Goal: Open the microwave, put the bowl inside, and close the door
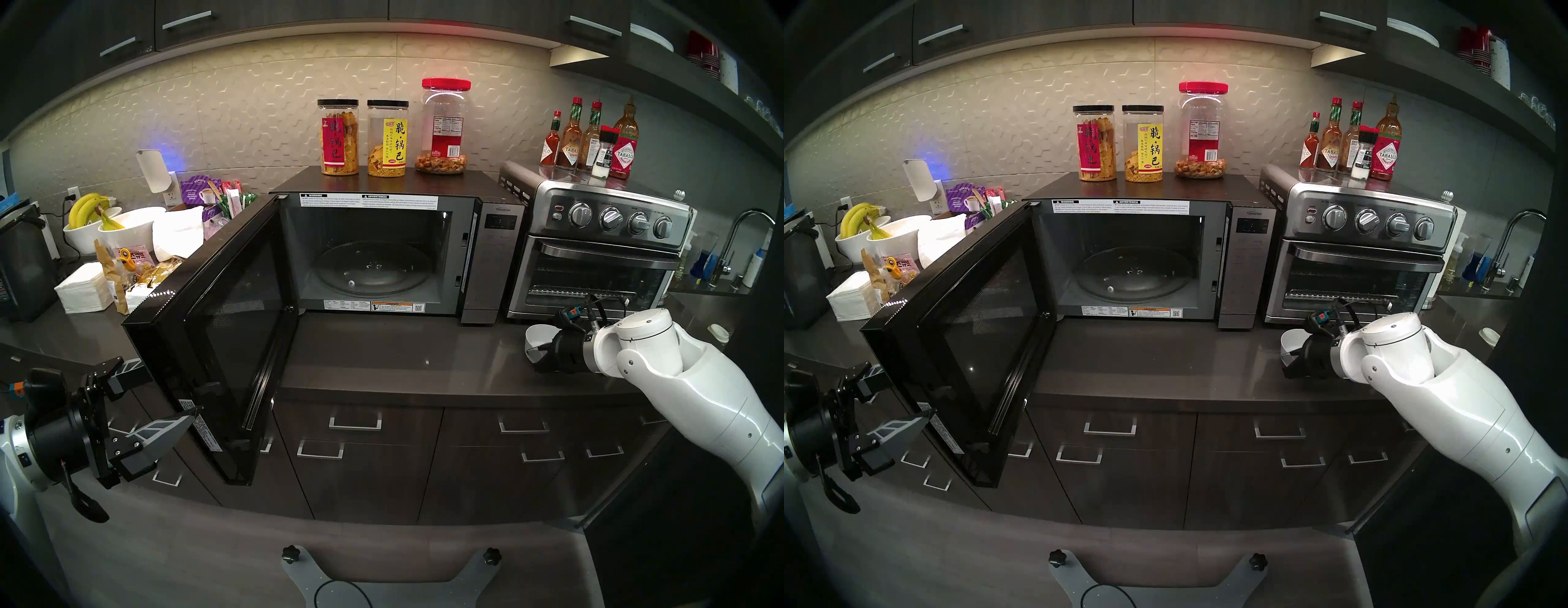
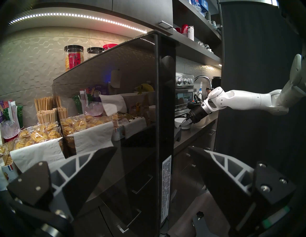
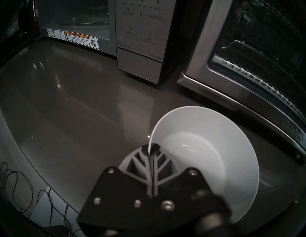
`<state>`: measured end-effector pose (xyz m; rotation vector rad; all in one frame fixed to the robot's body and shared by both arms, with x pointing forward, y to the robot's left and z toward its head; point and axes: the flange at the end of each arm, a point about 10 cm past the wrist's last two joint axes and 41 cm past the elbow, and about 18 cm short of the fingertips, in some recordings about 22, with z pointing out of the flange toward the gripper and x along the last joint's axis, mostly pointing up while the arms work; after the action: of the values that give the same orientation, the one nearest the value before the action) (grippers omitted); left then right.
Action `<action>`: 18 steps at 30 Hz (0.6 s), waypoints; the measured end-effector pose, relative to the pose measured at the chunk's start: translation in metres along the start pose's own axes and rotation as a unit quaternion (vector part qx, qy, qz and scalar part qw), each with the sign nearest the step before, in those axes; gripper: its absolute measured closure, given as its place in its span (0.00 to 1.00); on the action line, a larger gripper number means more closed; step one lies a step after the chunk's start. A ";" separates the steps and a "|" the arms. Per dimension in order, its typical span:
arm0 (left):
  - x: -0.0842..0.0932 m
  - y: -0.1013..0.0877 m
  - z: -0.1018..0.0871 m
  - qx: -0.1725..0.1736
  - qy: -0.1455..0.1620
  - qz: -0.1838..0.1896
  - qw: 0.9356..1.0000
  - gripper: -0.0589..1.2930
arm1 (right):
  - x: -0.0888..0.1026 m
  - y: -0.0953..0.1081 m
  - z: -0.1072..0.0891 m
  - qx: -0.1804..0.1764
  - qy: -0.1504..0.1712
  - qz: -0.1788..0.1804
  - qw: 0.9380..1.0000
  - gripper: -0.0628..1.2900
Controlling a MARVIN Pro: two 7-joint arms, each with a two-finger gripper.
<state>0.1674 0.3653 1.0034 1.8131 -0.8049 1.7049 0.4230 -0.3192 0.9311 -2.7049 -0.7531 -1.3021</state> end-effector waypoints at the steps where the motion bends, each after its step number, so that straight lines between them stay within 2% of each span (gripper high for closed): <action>1: 0.000 0.000 0.000 0.000 0.000 0.000 1.000 0.05 | 0.000 0.000 0.000 -0.001 0.000 -0.002 1.000 0.97; 18: 0.000 0.000 0.000 0.000 0.000 0.000 1.000 0.05 | -0.003 -0.006 -0.005 -0.018 0.013 -0.034 0.999 0.97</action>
<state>0.1674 0.3653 1.0034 1.8132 -0.8051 1.7047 0.4146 -0.3162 0.9310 -2.7078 -0.8325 -1.3750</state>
